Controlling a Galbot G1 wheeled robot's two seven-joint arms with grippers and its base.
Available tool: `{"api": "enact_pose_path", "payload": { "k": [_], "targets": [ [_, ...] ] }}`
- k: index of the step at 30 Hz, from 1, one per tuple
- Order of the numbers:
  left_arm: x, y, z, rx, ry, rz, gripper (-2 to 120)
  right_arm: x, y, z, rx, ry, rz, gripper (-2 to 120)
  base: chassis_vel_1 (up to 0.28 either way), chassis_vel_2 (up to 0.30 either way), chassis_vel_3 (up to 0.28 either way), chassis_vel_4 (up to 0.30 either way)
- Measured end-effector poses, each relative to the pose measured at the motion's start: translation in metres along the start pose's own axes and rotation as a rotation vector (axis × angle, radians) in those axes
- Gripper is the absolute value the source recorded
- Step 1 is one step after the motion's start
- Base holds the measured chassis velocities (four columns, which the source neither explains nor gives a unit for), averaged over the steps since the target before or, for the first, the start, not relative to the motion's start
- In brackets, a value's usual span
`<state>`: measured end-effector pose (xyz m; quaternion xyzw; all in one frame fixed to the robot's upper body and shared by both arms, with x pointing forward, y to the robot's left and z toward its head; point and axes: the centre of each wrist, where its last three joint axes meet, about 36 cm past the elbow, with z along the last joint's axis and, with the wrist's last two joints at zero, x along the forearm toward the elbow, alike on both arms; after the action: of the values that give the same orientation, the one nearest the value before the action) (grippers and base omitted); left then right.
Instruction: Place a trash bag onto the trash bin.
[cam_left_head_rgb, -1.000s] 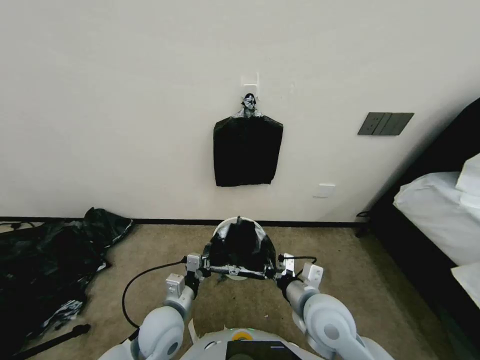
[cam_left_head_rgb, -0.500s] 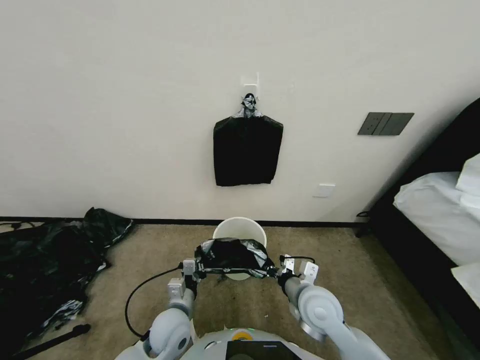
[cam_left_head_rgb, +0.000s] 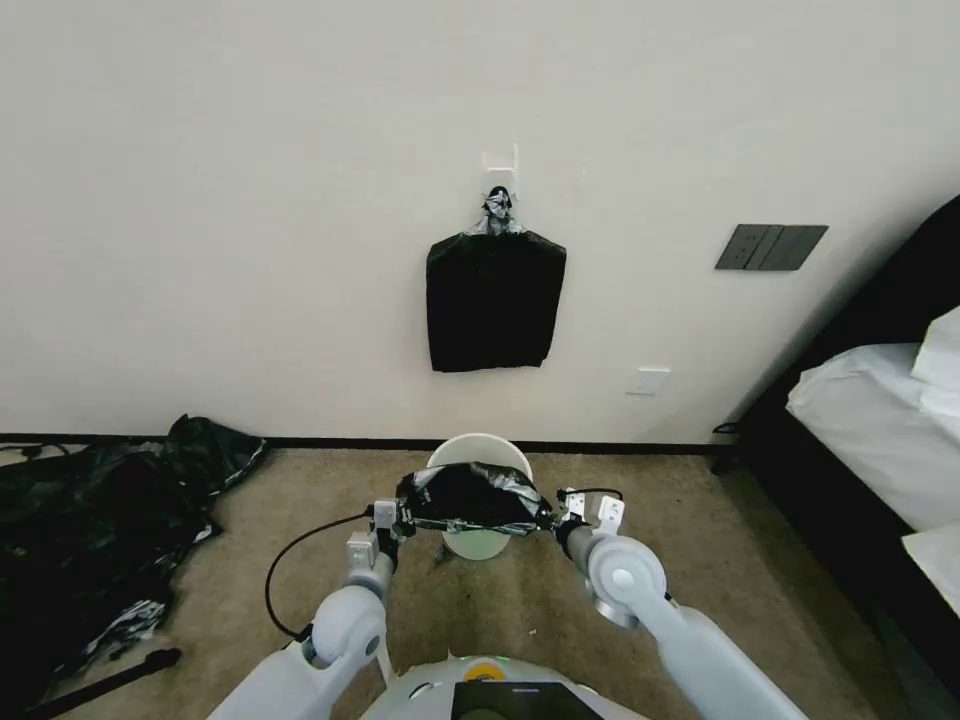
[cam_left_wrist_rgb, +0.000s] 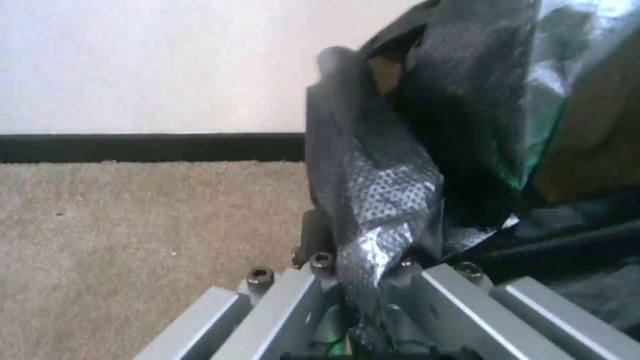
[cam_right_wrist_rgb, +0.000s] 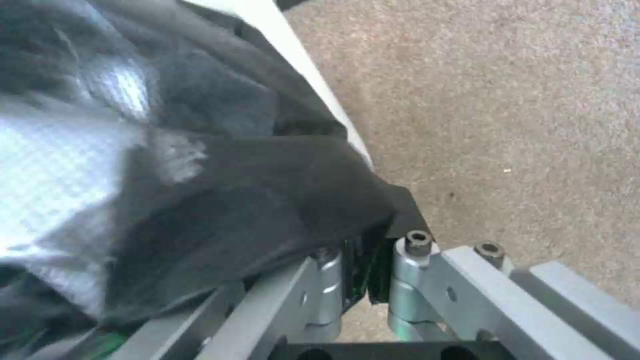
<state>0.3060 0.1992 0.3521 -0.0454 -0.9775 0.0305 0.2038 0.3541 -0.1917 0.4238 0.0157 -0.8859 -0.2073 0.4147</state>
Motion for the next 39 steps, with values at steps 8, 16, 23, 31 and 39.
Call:
{"api": "enact_pose_path", "payload": {
  "k": [8, 16, 23, 31, 39],
  "targets": [
    [-0.023, 0.004, 0.007, -0.007, 0.014, 0.008, 0, -0.025, 0.001, -0.008, -0.006, 0.000, -0.008, 6, 0.000, 0.000, 0.000, 0.000],
    [-0.038, 0.007, 0.017, 0.001, 0.034, 0.010, 0, -0.041, -0.007, -0.010, 0.020, 0.021, -0.013, 6, 0.000, 0.000, 0.000, 0.000],
    [-0.047, 0.007, 0.035, 0.014, 0.071, 0.012, 0, -0.052, -0.016, -0.009, 0.026, 0.024, -0.024, 6, 0.000, 0.000, 0.000, 0.000],
    [-0.049, 0.002, 0.031, 0.016, 0.050, 0.018, 0, -0.045, -0.014, -0.009, 0.073, 0.013, -0.040, 14, 0.000, 0.000, 0.000, 0.000],
    [-0.022, 0.005, 0.017, -0.047, -0.005, 0.017, 21, -0.016, -0.014, 0.000, 0.137, -0.002, -0.039, 43, 0.000, 0.000, 0.000, 0.000]
  ]
}}
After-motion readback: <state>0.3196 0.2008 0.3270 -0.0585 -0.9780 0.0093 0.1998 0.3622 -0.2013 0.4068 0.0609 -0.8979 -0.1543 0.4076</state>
